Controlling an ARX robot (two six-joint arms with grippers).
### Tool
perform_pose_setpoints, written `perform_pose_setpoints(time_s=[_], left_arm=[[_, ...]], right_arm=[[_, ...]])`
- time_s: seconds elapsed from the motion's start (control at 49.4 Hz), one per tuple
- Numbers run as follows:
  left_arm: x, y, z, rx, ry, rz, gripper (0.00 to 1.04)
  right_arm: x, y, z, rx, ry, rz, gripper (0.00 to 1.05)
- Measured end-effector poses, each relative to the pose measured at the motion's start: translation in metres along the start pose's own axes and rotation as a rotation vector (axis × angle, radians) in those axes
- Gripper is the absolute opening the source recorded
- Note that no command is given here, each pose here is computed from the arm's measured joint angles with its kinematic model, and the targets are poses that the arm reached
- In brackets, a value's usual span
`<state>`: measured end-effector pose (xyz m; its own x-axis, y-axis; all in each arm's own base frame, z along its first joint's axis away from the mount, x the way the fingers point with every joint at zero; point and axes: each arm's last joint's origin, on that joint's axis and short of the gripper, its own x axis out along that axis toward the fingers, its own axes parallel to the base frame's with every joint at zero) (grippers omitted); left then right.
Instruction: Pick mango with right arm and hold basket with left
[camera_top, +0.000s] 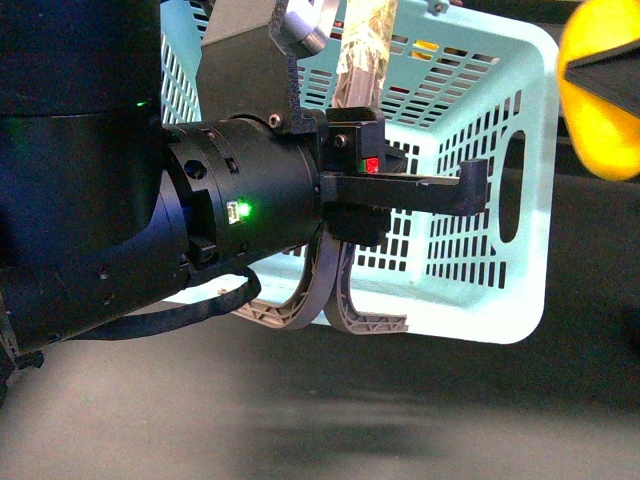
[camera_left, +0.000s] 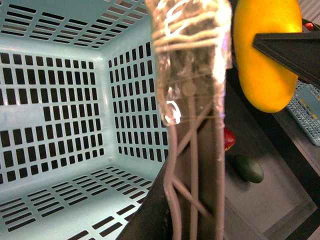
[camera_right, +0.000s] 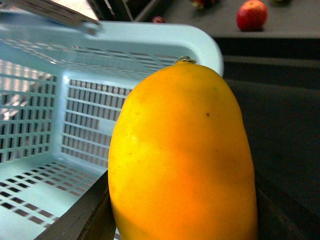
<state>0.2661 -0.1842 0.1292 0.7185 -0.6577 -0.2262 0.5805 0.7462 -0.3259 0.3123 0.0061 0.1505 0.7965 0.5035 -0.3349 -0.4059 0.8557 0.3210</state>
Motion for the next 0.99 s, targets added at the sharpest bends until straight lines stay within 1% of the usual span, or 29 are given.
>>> perform_pose_setpoints(time_s=[0.101, 0.263, 0.324, 0.344, 0.405, 0.465, 0.506, 0.607, 0.728, 0.87, 0.992], left_arm=[[0.000, 0.000, 0.000, 0.000, 0.000, 0.000, 0.06], [0.000, 0.000, 0.000, 0.000, 0.000, -0.001, 0.06], [0.000, 0.000, 0.000, 0.000, 0.000, -0.001, 0.06], [0.000, 0.000, 0.000, 0.000, 0.000, -0.001, 0.06], [0.000, 0.000, 0.000, 0.000, 0.000, -0.001, 0.06], [0.000, 0.000, 0.000, 0.000, 0.000, -0.001, 0.06], [0.000, 0.000, 0.000, 0.000, 0.000, 0.000, 0.06], [-0.001, 0.000, -0.001, 0.002, 0.005, -0.001, 0.06], [-0.001, 0.001, -0.002, -0.006, 0.008, 0.007, 0.06], [-0.001, 0.001, -0.002, -0.001, 0.006, 0.008, 0.06], [-0.001, 0.001, -0.002, -0.001, 0.007, 0.006, 0.06]], right_arm=[[0.016, 0.018, 0.000, -0.010, 0.014, 0.012, 0.61], [0.047, 0.036, -0.007, -0.007, 0.047, -0.002, 0.62], [0.058, 0.042, -0.014, -0.002, 0.054, -0.007, 0.72], [0.063, 0.044, -0.018, 0.004, 0.056, -0.008, 0.79], [0.067, 0.047, -0.023, 0.010, 0.057, -0.018, 0.89], [0.067, 0.049, -0.023, 0.012, 0.049, -0.016, 0.96], [0.065, 0.050, -0.022, 0.015, 0.040, -0.013, 0.99], [0.055, 0.053, -0.020, 0.009, 0.020, -0.011, 0.96], [0.029, 0.055, -0.013, 0.000, -0.022, -0.025, 0.97], [-0.010, 0.053, -0.006, -0.008, -0.080, -0.080, 0.97], [-0.043, 0.050, -0.010, 0.002, -0.102, -0.132, 0.97]])
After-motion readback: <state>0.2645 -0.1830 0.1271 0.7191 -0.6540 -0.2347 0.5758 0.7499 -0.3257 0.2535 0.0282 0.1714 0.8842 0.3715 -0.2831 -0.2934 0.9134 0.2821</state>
